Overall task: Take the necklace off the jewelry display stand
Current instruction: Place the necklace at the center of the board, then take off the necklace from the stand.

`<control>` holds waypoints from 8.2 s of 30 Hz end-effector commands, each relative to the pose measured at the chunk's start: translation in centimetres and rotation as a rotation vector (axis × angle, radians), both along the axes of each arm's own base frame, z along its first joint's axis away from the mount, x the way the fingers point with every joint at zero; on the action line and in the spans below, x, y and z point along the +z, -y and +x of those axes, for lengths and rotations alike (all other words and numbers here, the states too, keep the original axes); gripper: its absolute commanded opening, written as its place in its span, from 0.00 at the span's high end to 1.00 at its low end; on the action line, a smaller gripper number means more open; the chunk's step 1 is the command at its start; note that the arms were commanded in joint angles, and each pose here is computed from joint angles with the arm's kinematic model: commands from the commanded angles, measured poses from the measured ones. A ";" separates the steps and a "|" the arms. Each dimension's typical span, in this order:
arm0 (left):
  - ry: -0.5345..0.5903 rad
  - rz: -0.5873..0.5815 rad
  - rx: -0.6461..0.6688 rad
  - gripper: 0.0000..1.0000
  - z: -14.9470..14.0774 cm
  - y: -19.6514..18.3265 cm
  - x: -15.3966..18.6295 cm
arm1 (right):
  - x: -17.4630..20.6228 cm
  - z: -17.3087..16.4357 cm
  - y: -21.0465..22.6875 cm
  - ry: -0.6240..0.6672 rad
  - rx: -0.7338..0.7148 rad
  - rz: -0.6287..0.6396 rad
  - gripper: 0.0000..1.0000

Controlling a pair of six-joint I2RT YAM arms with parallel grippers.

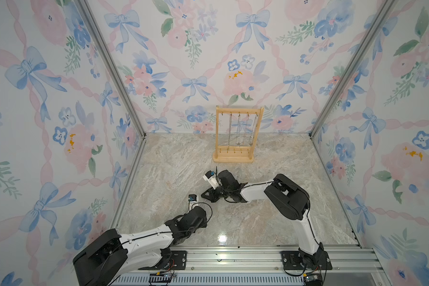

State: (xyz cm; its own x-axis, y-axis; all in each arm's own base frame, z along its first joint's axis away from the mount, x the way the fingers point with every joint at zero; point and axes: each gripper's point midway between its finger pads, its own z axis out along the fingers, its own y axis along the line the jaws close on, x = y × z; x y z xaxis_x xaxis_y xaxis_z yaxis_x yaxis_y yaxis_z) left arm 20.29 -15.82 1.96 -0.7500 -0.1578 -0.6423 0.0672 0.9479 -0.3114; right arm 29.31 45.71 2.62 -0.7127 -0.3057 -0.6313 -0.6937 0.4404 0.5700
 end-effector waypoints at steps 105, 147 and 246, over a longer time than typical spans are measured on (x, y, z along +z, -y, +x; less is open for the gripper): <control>0.435 -0.078 -0.106 0.02 9.1 5.6 12.1 | 32.4 4.6 20.5 0.316 -0.698 0.077 0.49; 0.420 -0.057 -0.111 0.02 9.6 5.3 11.1 | 29.9 24.3 14.4 0.504 -0.881 -0.175 0.64; 0.416 -0.054 -0.125 0.02 9.6 5.5 10.9 | 40.4 14.7 15.2 0.514 -0.536 0.117 1.00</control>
